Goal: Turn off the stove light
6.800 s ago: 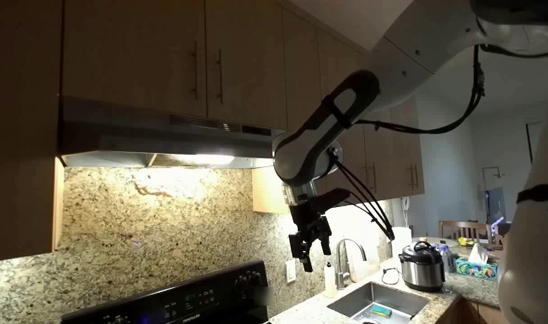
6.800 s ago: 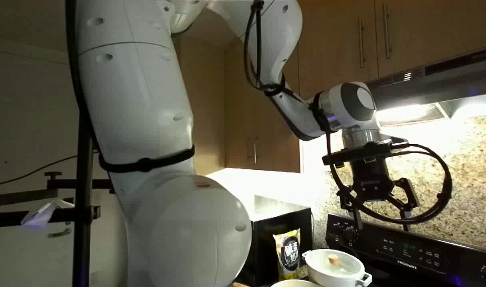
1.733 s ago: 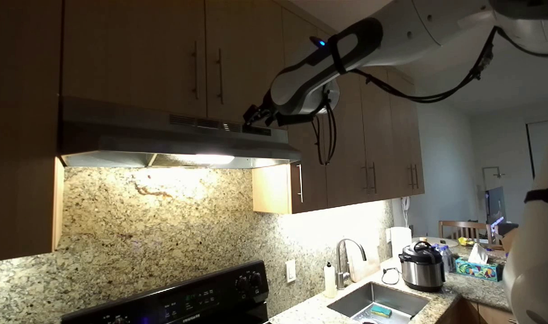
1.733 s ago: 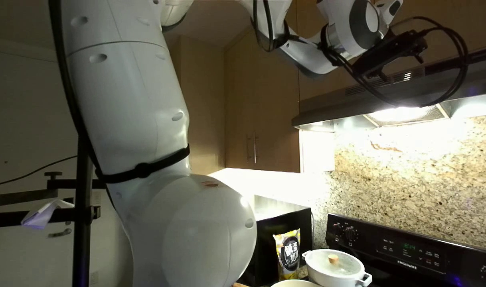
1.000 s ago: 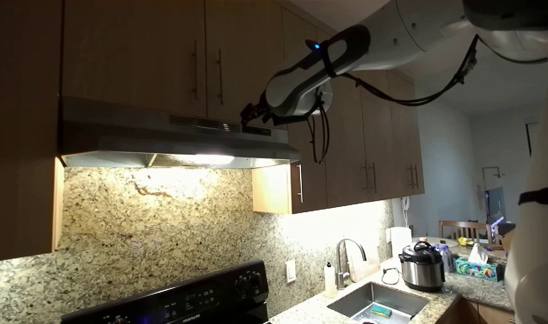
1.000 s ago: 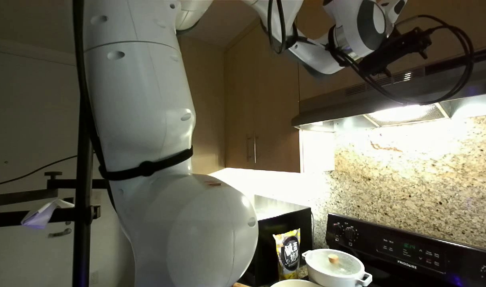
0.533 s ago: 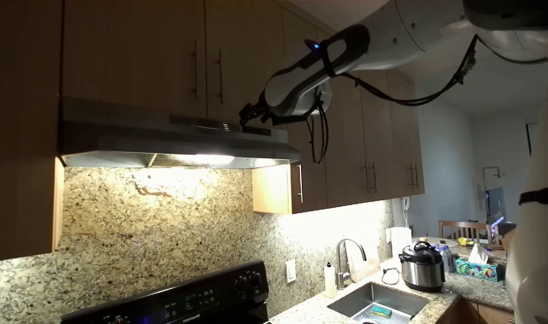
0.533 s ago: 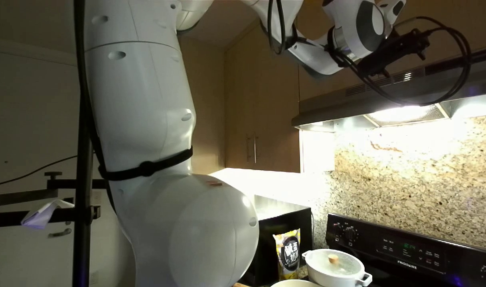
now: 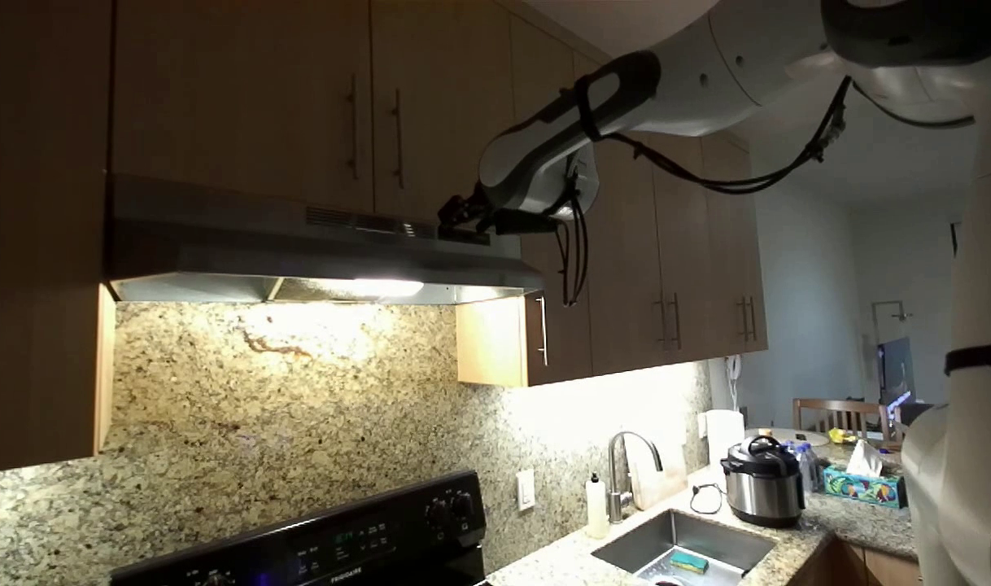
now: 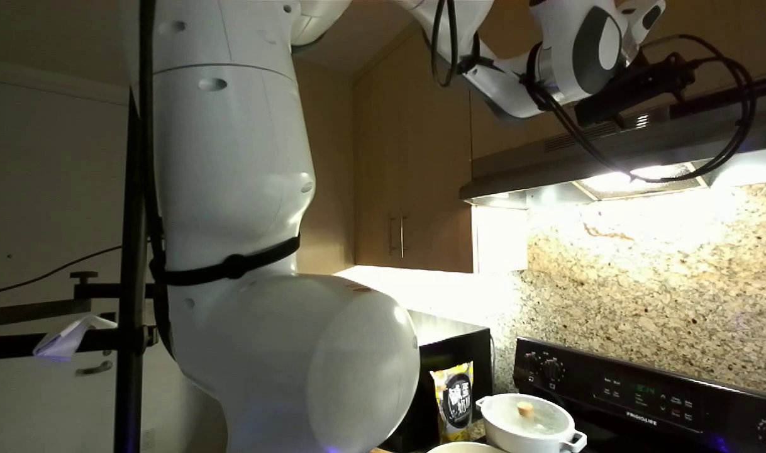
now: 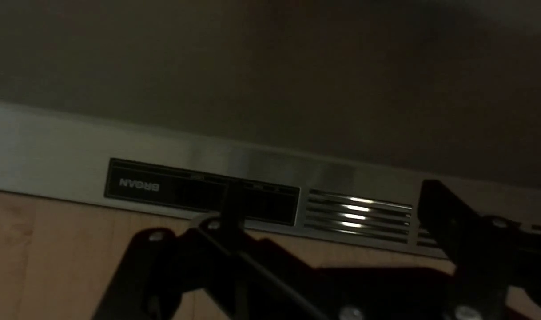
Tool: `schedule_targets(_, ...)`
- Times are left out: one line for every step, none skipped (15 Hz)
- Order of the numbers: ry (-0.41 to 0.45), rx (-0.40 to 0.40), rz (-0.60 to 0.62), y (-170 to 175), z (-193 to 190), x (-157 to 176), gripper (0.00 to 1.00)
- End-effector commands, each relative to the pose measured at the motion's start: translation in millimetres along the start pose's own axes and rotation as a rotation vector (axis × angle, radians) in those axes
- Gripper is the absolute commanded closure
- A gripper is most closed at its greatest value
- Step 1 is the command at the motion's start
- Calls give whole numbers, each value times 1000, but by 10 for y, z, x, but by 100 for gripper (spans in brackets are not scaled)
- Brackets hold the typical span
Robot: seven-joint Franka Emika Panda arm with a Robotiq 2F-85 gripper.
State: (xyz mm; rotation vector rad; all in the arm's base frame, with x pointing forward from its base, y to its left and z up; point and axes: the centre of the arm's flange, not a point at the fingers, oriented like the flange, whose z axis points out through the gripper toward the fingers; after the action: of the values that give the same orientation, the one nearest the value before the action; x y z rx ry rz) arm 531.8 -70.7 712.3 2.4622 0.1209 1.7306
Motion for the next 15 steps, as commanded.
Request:
schedule_targets(14,51,-16,199,183,68,0)
schedule_targets(16,56,-17,222,204,77,0)
schedule_targets(16,59,-18,244,223,87,0)
schedule_targets(12,57,-18,276,245,98,0)
schedule_targets(10,57,-18,303,260,111,0)
schedule_targets(2,53,-16,347,294,115,0)
schedule_targets(-1,52,-16,384,314,119,0)
schedule_targets(-6,50,-16,424,342,129,0)
schedule_targets(-10,52,-17,456,370,137,0)
schedule_targets(-14,62,-17,487,401,150,0)
schedule_targets(-16,71,-21,508,427,163,0)
schedule_targets(-22,88,-29,496,478,167,0)
schedule_targets(-25,101,-32,491,499,188,0)
schedule_targets(-28,113,-39,489,529,208,0)
schedule_targets(-31,125,-42,492,552,226,0)
